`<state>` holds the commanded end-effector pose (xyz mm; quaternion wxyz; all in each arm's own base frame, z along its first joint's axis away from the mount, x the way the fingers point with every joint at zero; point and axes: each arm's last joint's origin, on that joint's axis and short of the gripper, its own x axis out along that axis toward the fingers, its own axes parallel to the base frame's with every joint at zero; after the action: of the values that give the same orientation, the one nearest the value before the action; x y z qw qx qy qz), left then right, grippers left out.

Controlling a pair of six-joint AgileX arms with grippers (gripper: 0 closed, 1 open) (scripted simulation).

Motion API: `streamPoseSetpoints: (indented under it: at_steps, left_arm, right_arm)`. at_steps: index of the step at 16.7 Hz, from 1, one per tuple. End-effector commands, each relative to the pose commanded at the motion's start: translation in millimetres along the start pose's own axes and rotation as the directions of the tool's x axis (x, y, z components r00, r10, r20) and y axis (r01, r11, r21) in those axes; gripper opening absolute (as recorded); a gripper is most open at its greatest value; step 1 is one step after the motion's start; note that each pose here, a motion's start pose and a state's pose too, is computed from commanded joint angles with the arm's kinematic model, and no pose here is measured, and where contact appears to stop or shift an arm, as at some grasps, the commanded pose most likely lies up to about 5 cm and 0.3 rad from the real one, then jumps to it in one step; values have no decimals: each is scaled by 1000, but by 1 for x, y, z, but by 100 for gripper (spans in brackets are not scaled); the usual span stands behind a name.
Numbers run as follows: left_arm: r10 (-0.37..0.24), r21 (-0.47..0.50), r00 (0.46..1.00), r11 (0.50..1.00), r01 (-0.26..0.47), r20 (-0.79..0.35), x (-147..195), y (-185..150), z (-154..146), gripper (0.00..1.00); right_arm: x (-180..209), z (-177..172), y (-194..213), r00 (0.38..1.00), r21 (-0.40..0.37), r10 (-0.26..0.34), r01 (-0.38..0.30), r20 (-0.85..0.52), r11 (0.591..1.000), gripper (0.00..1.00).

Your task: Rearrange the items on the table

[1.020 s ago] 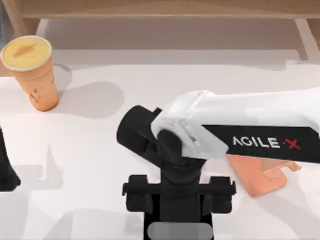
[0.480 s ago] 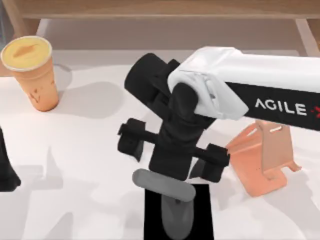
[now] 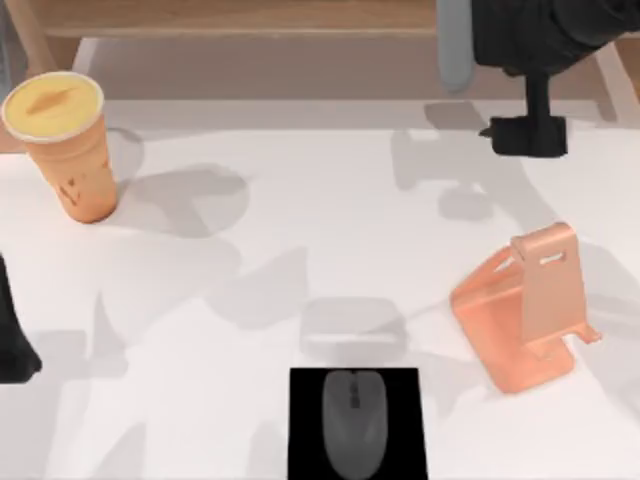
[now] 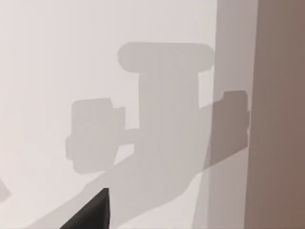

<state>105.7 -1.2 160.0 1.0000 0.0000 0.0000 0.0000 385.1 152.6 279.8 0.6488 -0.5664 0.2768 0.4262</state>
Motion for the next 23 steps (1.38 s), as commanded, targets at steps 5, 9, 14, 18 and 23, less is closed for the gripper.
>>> streamPoseSetpoints:
  at_steps: [5, 9, 14, 18, 23]
  left_arm:
    - [0, 0, 1000, 1000, 0, 0, 0, 0, 0, 100]
    - [0, 0, 1000, 1000, 0, 0, 0, 0, 0, 100]
    - [0, 0, 1000, 1000, 0, 0, 0, 0, 0, 100]
    - [0, 0, 1000, 1000, 0, 0, 0, 0, 0, 100]
    - [0, 0, 1000, 1000, 0, 0, 0, 0, 0, 100]
  right_arm:
    - [-28, -183, -2, 971, 828, 45, 176, -236, 532, 100]
    - [-41, -297, 66, 915, 940, 272, 331, -299, -81, 100]
    - [-44, -347, 138, 856, 789, 471, 436, -214, -432, 100]
    - [-44, -348, 142, 852, 780, 480, 440, -208, -445, 100]
    - [-26, -353, 151, 851, 780, 484, 440, -203, -445, 100]
